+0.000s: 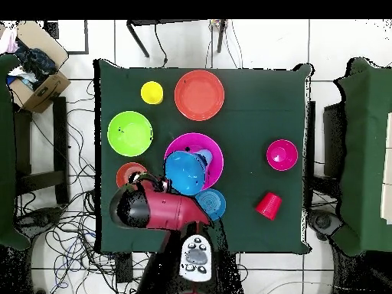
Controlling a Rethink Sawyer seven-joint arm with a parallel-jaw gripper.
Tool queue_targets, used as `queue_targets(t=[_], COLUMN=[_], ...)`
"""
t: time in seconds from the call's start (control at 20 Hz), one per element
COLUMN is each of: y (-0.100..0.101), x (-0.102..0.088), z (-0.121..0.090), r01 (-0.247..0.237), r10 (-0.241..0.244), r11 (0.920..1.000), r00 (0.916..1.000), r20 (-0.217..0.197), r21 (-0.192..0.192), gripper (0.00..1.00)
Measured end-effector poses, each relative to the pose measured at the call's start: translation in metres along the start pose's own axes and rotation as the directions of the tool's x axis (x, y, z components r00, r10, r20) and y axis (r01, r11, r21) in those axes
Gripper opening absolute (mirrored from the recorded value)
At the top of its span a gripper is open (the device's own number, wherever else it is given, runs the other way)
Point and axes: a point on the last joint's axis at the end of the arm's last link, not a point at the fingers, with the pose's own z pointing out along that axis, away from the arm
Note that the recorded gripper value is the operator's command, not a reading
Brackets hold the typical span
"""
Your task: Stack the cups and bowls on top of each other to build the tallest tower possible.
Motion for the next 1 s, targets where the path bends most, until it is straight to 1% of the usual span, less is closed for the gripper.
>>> queue_targets(t=[0.05,0.2,0.35,0.5,0.55,0.75,1.0], y=[-0.005,-0.012,-0.023,-0.027,-0.027,-0.015,-0.009], x=[0.001,0.005,0.014,0.017,0.018,0.020,0.023], z=[0.011,0.026,0.048,0.060,0.065,0.067,0.067], r01=[-0.003,-0.001,0.003,0.000,-0.005,0.002,0.011], r10=[0.003,0.001,-0.003,0.000,0.005,-0.001,-0.011], r11=[1.0000,1.0000,1.0000,1.0000,1.0000,0.9995,0.9992], r00=[1.0000,0.9999,0.9999,0.9999,0.9999,1.0000,0.9999], r20=[0.007,0.013,0.016,0.014,0.015,0.009,0.007], r21=[0.002,0.005,0.009,0.003,-0.006,-0.031,-0.038], gripper=[1.00,1.00,1.00,1.00,1.00,1.00,1.00])
